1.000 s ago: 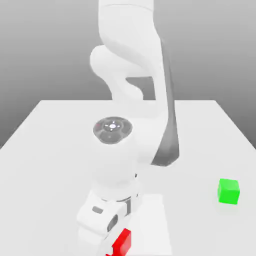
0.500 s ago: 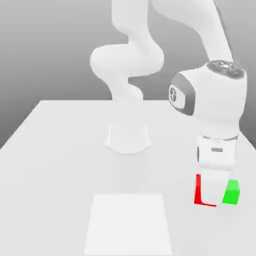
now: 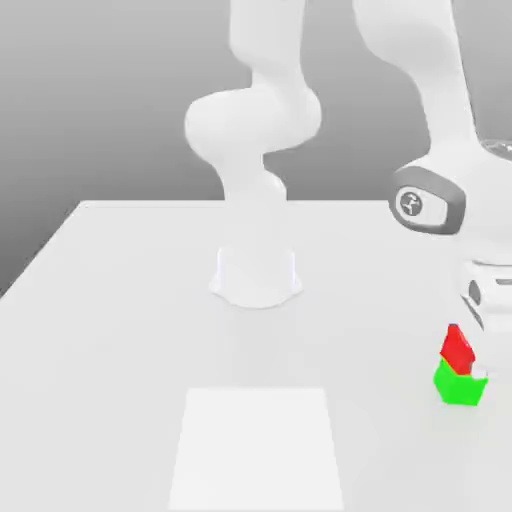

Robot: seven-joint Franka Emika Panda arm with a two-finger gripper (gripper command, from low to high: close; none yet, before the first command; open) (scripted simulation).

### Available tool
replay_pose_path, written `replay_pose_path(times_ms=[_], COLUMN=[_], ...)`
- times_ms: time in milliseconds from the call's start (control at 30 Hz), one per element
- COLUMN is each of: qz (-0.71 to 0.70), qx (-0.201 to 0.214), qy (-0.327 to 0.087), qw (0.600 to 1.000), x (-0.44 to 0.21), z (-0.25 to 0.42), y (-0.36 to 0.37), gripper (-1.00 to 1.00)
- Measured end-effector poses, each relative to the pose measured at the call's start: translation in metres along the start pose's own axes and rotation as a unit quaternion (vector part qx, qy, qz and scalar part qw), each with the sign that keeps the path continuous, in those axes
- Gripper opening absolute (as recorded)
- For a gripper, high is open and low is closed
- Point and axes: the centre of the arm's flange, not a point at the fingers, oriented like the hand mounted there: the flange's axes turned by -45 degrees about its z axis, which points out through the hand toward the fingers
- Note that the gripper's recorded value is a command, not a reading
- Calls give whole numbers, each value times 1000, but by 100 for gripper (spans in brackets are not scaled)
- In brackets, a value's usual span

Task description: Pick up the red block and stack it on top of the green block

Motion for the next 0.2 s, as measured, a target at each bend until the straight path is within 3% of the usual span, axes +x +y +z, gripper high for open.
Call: replay_pose_path(times_ms=[200], qz=[0], qx=[-1], qy=[0], qw=[1000], x=[1], z=[-53], y=[0], gripper=[100])
